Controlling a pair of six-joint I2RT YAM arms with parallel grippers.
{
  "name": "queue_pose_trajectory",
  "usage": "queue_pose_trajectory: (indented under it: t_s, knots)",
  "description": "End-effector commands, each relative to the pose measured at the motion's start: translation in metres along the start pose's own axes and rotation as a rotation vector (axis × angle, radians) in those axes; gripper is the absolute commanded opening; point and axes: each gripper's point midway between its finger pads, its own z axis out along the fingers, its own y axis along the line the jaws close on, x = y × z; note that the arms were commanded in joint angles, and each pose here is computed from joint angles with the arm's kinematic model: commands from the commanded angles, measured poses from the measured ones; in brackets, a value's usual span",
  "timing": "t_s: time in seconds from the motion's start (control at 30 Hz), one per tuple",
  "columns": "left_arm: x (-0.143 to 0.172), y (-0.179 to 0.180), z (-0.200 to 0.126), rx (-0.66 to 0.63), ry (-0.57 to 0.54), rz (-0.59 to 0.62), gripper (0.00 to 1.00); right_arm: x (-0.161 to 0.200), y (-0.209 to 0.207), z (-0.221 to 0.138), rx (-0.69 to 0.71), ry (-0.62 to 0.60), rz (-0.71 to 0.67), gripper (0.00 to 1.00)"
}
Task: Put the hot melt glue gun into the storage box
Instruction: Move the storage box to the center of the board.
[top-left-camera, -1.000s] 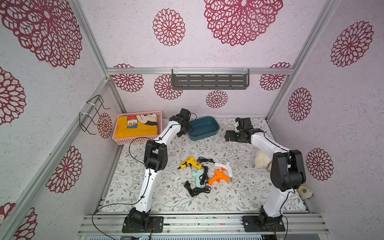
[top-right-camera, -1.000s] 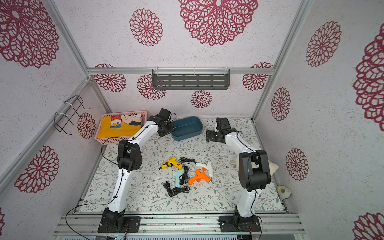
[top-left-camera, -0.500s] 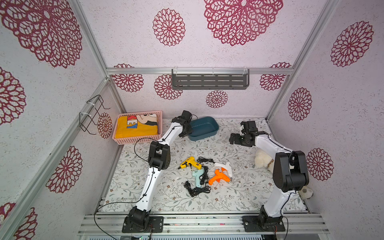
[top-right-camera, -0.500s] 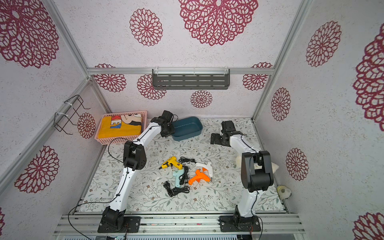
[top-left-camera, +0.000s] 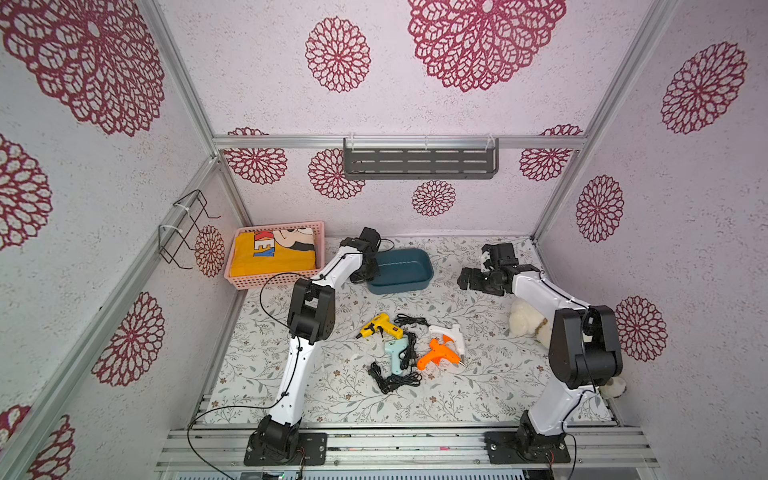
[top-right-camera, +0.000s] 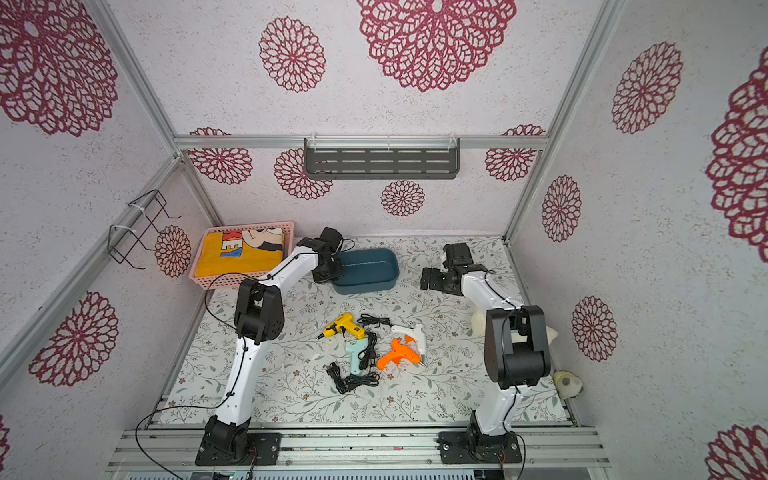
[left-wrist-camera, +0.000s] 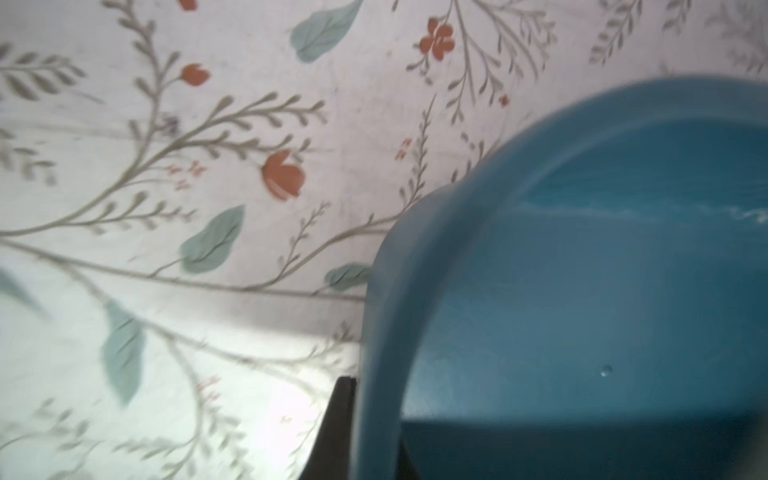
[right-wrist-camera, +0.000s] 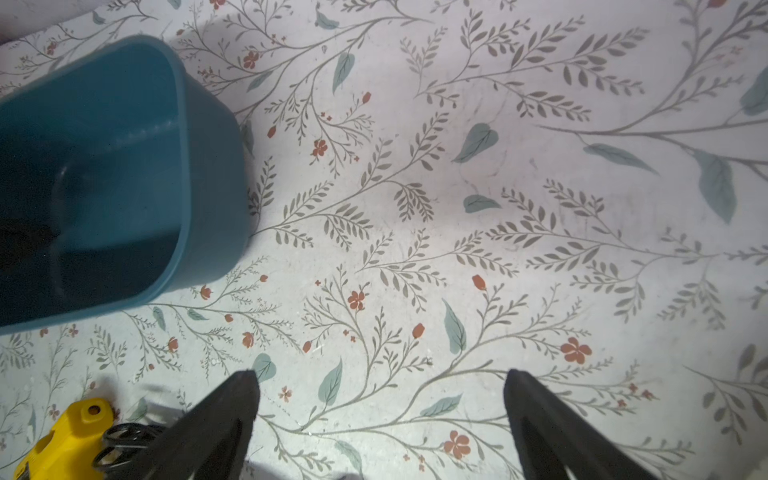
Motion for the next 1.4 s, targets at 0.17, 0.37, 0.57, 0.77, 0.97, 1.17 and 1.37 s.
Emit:
queue_pose_trajectory:
  t_s: [0.17, 0.37, 0.57, 0.77, 0.97, 1.17, 1.37]
  knots:
    - [0.023, 0.008, -0.053, 0.032, 0.017, 0.116, 0.00, 0.013, 0.015, -0.029, -0.080, -0.005, 0.019, 0.99]
    - [0.053, 0.020, -0.064, 0.043, 0.059, 0.145, 0.09, 0.035, 0.016, -0.036, -0.086, 0.017, 0.032, 0.99]
    - [0.059, 0.017, -0.053, 0.048, 0.058, 0.136, 0.09, 0.041, 0.021, -0.035, -0.096, 0.017, 0.040, 0.99]
    - [0.030, 0.006, -0.042, 0.037, -0.026, 0.088, 0.06, 0.034, 0.027, -0.035, -0.101, 0.001, 0.034, 0.99]
    - [0.021, -0.003, -0.029, 0.031, -0.019, 0.105, 0.09, 0.029, 0.028, -0.036, -0.093, -0.002, 0.022, 0.99]
    - [0.046, 0.012, -0.024, 0.015, 0.025, 0.126, 0.31, 0.033, 0.025, -0.036, -0.080, 0.006, 0.013, 0.99]
    - [0.051, 0.018, -0.058, -0.004, -0.010, 0.168, 0.66, 0.030, 0.026, -0.035, -0.079, 0.009, 0.009, 0.99]
